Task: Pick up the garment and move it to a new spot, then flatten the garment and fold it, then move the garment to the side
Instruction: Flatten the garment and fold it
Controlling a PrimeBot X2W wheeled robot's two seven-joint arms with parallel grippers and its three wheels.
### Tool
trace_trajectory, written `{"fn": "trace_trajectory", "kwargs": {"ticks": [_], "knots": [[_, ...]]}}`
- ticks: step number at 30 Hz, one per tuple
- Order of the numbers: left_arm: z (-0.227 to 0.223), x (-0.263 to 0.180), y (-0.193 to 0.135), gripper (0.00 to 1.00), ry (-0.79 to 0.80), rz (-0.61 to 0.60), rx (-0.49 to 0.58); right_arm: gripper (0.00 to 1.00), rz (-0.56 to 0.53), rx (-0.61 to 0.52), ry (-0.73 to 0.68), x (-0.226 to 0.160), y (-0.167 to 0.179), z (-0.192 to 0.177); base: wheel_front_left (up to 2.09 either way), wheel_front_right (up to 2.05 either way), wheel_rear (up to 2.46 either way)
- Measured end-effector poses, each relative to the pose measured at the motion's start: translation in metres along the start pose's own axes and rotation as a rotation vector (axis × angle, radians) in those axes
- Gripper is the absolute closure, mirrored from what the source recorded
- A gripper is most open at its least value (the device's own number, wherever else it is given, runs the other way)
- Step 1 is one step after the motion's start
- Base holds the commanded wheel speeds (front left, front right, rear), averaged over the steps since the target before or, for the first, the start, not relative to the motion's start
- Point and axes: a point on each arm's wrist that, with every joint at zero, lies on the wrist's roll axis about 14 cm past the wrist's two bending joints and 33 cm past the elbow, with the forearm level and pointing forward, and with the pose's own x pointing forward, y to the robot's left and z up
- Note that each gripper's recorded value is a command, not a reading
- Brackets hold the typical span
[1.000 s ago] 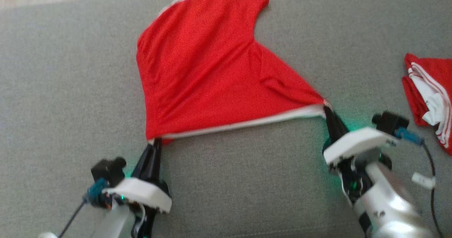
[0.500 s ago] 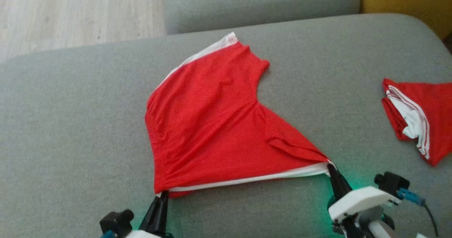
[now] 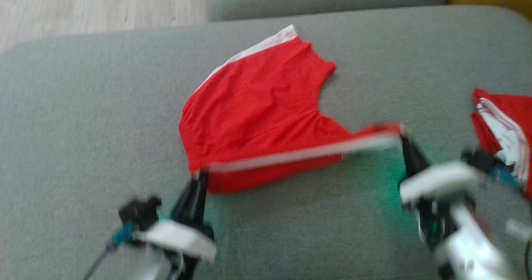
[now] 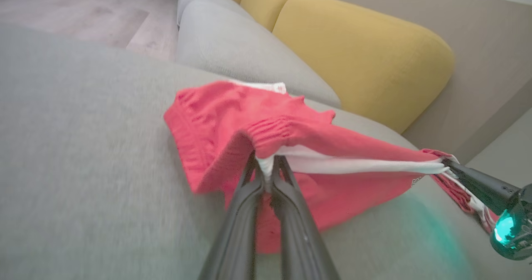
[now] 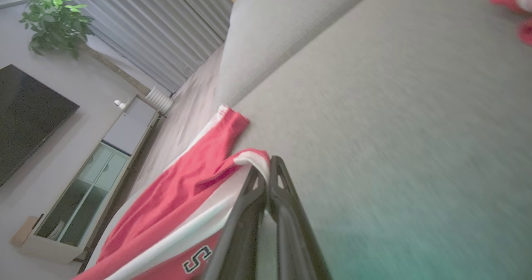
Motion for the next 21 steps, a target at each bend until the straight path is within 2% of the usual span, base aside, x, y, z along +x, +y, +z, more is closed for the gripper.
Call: {"fn": "trace_trajectory", "kwargs": {"ticks": [5,8,14,21], "knots": [[0.045,0.036,0.007,1.00,-0.092,-0.021,0.038,1.00,0.101,-0.104,-0.021,0.059,0.043,0.041,0.00,0.00,0.00],[0.054,0.050,0.015,1.00,-0.097,-0.019,0.060,1.00,0.129,-0.161,-0.019,0.090,0.060,0.053,0.00,0.00,0.00],[0.055,0.068,0.039,1.00,-0.089,0.030,0.034,1.00,0.148,-0.278,0.026,0.145,0.081,0.053,0.00,0.00,0.00],[0.073,0.091,0.048,1.00,-0.133,0.041,0.024,1.00,0.151,-0.353,0.056,0.196,0.094,0.044,0.00,0.00,0.00]]}}
